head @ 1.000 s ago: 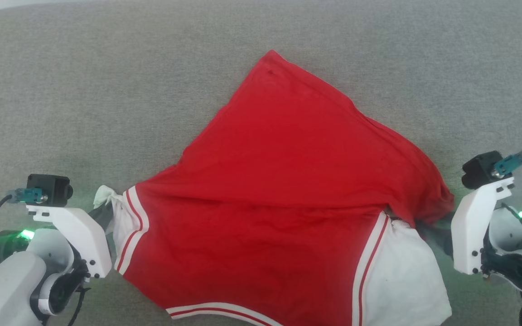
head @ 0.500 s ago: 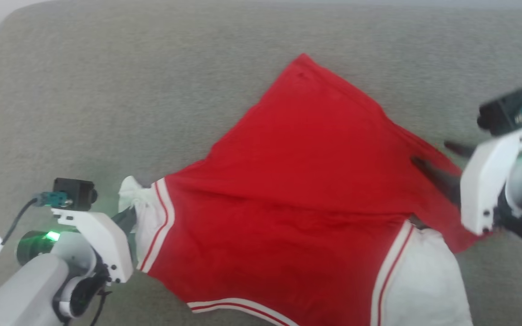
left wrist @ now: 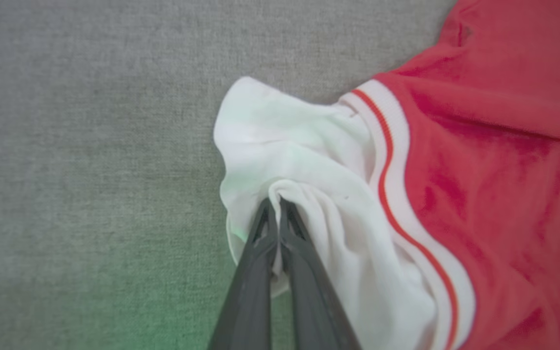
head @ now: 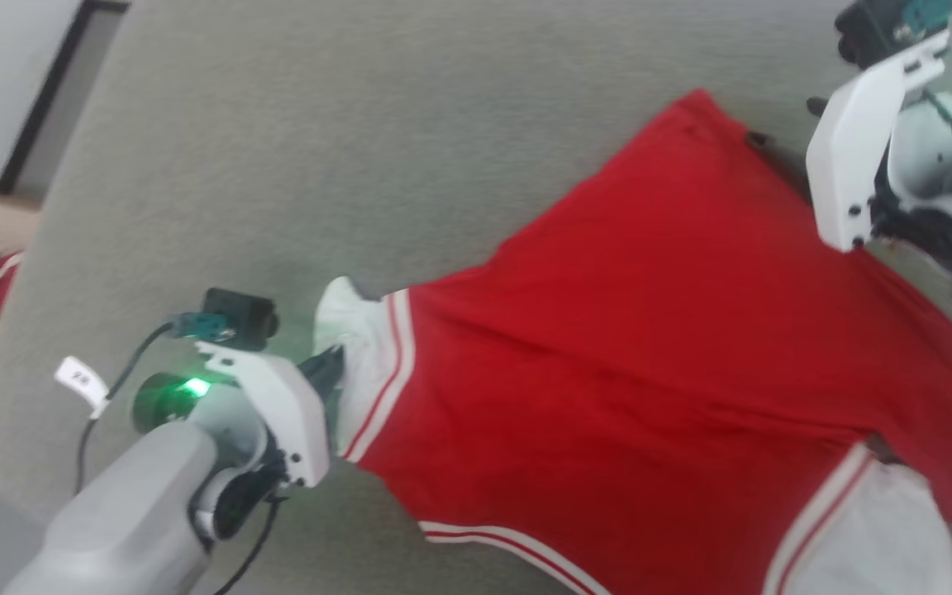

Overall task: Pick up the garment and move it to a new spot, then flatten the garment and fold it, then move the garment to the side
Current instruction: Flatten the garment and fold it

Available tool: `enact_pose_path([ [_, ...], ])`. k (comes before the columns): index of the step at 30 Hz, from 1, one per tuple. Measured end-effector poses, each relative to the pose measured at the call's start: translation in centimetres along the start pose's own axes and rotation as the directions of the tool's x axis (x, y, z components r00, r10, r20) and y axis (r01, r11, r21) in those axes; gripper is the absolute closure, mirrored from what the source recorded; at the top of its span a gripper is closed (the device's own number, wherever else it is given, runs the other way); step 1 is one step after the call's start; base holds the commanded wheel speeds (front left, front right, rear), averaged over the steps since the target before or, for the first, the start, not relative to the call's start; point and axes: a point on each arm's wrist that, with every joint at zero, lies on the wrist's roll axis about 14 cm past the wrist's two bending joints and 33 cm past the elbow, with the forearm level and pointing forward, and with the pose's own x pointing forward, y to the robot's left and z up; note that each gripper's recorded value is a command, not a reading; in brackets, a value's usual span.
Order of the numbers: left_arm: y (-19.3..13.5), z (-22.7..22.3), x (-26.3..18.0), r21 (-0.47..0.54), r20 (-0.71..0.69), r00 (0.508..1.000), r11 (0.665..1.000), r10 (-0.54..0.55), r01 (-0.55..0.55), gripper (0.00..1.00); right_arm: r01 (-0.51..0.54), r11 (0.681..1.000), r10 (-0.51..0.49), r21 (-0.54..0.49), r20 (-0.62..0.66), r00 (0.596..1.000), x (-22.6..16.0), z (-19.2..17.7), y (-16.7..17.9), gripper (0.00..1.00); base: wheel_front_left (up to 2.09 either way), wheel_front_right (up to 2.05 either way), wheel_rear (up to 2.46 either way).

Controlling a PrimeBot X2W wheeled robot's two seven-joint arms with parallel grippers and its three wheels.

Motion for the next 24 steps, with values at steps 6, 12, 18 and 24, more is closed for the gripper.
enact_pose_path([
  [6,0.4,-0.6,-0.4,-0.025,0.003,1.0,1.0,0.015,-0.015,1.0,-0.026,0.999,0.021,-0.038,-0.128,0.992,4.6,-0.6,0.5,0.0,0.0,0.0,0.0],
  [12,1.1,-1.2,-0.5,-0.051,0.003,0.999,0.998,0.035,-0.035,1.0,-0.061,0.996,0.038,-0.059,-0.34,0.94,7.9,-4.8,1.2,0.0,0.0,0.0,0.0],
  [18,1.6,-1.7,-0.3,-0.065,-0.004,0.999,0.997,0.049,-0.049,1.0,-0.09,0.995,0.066,-0.032,-0.452,0.89,9.2,-6.4,1.5,0.0,0.0,0.0,0.0],
  [24,2.0,-1.6,0.2,-0.065,-0.008,0.999,0.997,0.052,-0.052,1.0,-0.105,0.994,0.085,-0.025,-0.428,0.9,9.1,-6.0,1.6,1.0,0.0,0.0,0.0],
])
